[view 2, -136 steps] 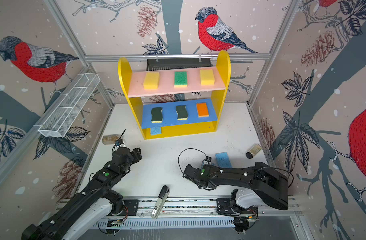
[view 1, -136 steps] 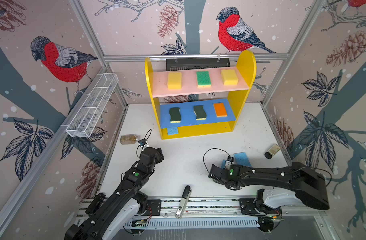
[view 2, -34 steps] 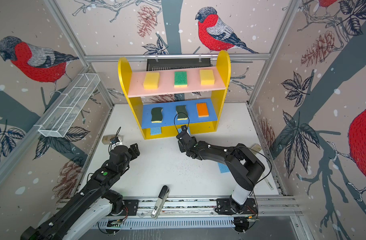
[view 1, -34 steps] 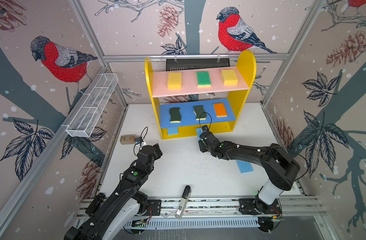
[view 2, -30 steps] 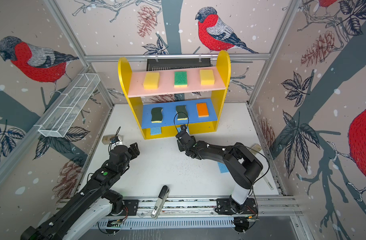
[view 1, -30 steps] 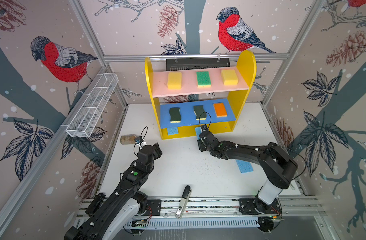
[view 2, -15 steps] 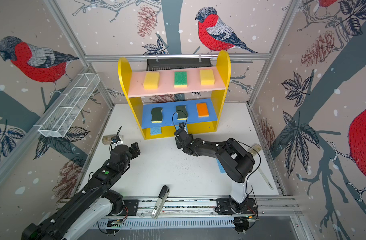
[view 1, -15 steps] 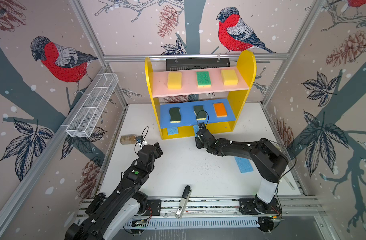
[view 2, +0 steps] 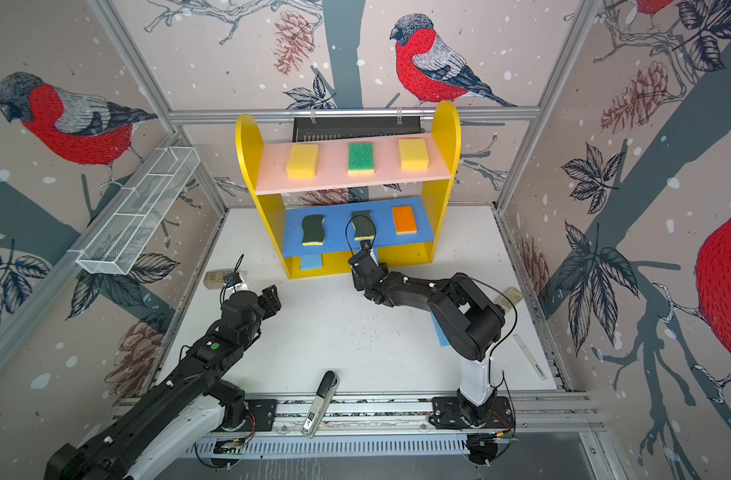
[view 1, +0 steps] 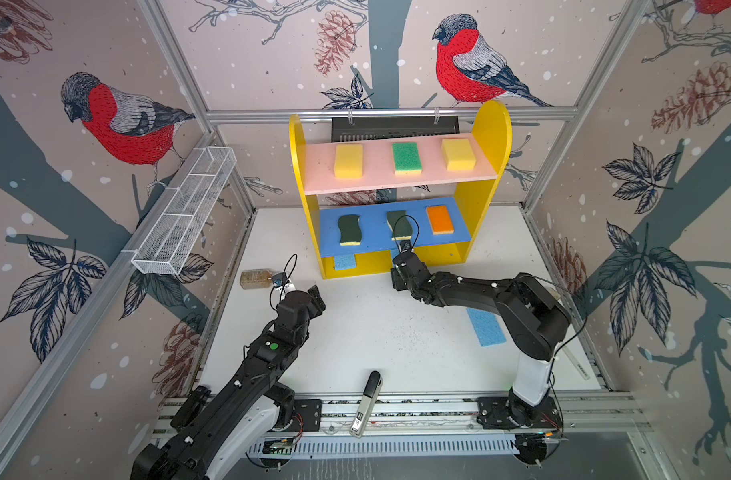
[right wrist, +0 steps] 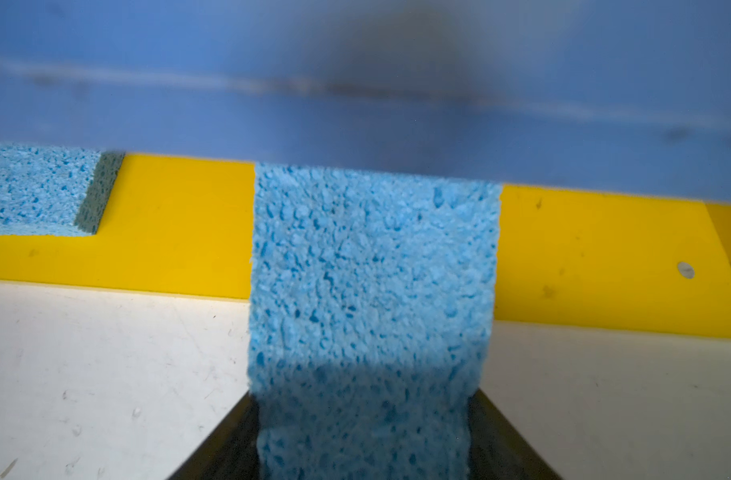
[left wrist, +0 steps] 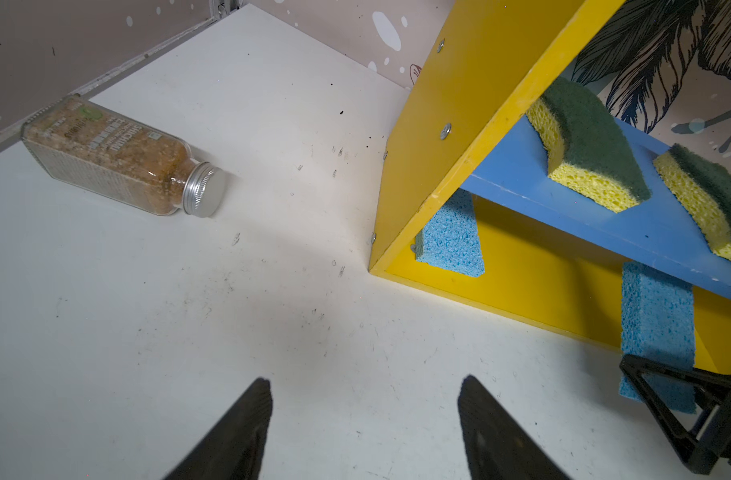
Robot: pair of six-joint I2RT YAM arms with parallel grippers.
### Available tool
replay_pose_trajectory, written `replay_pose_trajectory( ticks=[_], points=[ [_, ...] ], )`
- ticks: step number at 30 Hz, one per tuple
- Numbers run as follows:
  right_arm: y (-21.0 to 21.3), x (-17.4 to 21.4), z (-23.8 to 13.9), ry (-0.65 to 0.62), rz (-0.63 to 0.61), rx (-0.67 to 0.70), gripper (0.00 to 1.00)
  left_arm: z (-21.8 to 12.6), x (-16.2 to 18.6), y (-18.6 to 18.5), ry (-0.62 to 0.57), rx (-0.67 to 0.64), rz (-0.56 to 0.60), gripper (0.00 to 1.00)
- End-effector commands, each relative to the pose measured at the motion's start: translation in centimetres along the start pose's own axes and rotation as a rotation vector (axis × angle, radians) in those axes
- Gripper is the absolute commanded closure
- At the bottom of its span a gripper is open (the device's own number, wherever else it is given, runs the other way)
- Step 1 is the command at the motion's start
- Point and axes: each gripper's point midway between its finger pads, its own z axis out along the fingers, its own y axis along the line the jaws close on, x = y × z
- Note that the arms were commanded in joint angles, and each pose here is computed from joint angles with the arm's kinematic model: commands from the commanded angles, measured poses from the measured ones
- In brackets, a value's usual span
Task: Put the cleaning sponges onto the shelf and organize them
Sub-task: 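Lower the sponge upright against the yellow shelf front beside the other sponge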
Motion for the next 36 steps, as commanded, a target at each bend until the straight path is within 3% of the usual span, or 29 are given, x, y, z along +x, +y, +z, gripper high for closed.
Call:
replay_pose_trajectory(
  ticks=[1, 25, 36],
  points=[
    [0.0, -0.6, 0.3, -0.014, 0.022, 0.009, 0.31, 0.0, -0.7, -0.5, -0.03, 0.027, -0.017, 0.28],
    [0.1, -2.3, 0.8, -0.148, 0.064, -0.008, 0.3, 0.8, 0.6, -0.4, -0.013, 0.039, -0.022, 0.3],
    [0.5, -2.2, 1.9, -0.153, 0.06, -0.009, 0.29, 1.0, 1.3, -0.2, -0.006, 0.047, -0.028, 0.3]
  ],
)
